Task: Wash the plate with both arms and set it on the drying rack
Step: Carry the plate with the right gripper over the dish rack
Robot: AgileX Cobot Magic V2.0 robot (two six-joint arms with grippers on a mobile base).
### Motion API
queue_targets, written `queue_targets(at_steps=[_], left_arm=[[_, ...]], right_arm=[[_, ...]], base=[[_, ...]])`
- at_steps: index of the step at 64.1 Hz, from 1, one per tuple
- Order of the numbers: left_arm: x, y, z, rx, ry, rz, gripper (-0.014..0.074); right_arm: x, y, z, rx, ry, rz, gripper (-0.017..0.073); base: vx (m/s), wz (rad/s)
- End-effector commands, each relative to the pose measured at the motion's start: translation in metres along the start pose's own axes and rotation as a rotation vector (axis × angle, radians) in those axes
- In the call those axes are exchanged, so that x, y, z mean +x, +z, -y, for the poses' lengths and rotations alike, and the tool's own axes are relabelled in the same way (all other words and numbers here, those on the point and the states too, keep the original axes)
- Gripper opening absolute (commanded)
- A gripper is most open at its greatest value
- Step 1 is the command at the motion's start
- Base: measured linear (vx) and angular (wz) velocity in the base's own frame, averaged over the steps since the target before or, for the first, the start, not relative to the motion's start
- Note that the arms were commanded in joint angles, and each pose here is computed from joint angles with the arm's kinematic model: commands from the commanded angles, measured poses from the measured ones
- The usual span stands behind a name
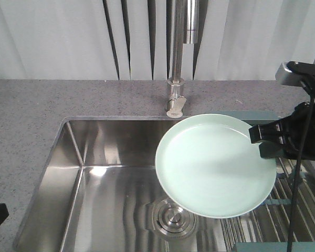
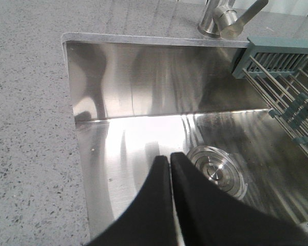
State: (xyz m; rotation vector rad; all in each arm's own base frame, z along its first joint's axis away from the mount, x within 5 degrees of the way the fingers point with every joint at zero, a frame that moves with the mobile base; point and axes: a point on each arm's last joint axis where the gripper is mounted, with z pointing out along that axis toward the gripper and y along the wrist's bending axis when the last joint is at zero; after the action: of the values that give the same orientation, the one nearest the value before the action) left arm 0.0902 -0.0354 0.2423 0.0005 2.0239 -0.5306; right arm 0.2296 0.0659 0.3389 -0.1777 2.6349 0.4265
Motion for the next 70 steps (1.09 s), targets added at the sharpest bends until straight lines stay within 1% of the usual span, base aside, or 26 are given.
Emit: queue_targets(at_steps=[1,5,11,15,18,26,32,35,39,43,49,51,55,61,62,65,70], left_arm=[[-0.013,-0.003,0.002,0.0,-0.028,0.076,-0.0006],[-0.013,-0.003,0.002,0.0,-0.028,0.076,-0.0006],[-0.013,-0.003,0.002,0.0,-0.028,0.076,-0.0006],[-0.013,-0.003,0.002,0.0,-0.028,0.075,-0.0006],[-0.013,-0.003,0.002,0.0,-0.028,0.075,-0.0006],[-0.013,-0.003,0.002,0.0,-0.028,0.075,-0.0006],[-0.013,-0.003,0.002,0.001,-0.029,0.075,-0.0006],[-0.013,-0.003,0.002,0.001,-0.029,0.075,-0.0006],[-0.013,-0.003,0.002,0.001,-0.029,0.075,-0.0006],[-0.013,-0.003,0.002,0.001,-0.029,0.075,-0.0006],[-0.013,-0.003,0.002,0.001,-0.029,0.074,-0.0006],[-0.013,-0.003,0.002,0.001,-0.029,0.074,-0.0006],[-0.013,-0.003,0.002,0.001,-0.029,0.074,-0.0006],[-0.013,-0.003,0.002,0.001,-0.029,0.074,-0.0006],[-0.013,-0.003,0.002,0.001,-0.029,0.074,-0.0006],[-0.013,-0.003,0.002,0.001,-0.029,0.074,-0.0006],[-0.013,-0.003,0.002,0.001,-0.029,0.074,-0.0006]], right_arm=[[-0.004,-0.013,-0.026,-0.1,-0.04,0.095,0.0006],[-0.005,-0.006,-0.04,-0.137,-0.069,0.102,0.0006],[-0.012,0.012,-0.059,-0.174,-0.092,0.137,0.0006],[-0.018,0.028,-0.068,-0.187,-0.089,0.164,0.0006],[-0.025,0.039,-0.071,-0.188,-0.083,0.2,0.0006],[-0.042,0.07,-0.067,-0.165,-0.046,0.275,0.0006],[-0.053,0.078,-0.056,-0.123,-0.041,0.339,0.0006],[-0.058,0.076,-0.047,-0.097,-0.035,0.373,0.0006],[-0.063,0.07,-0.034,-0.072,-0.005,0.398,0.0006],[-0.064,0.061,-0.018,-0.032,0.009,0.4,0.0006],[-0.062,0.042,0.006,0.065,-0.007,0.395,0.0006],[-0.061,0.036,0.015,0.108,-0.023,0.393,0.0006],[-0.059,0.019,0.033,0.19,-0.027,0.406,0.0006],[-0.054,-0.001,0.056,0.292,0.008,0.418,0.0006],[-0.053,-0.004,0.059,0.299,0.021,0.419,0.0006],[-0.05,-0.01,0.071,0.35,0.036,0.407,0.0006],[-0.046,-0.016,0.087,0.408,0.056,0.381,0.0006]], base=[[0.0,0.0],[0.0,0.0],[0.0,0.0],[0.0,0.0],[0.0,0.0],[0.0,0.0],[0.0,0.0],[0.0,0.0],[0.0,0.0],[0.0,0.0],[0.0,0.0],[0.0,0.0],[0.0,0.0],[0.0,0.0],[0.0,0.0],[0.0,0.0],[0.0,0.0]])
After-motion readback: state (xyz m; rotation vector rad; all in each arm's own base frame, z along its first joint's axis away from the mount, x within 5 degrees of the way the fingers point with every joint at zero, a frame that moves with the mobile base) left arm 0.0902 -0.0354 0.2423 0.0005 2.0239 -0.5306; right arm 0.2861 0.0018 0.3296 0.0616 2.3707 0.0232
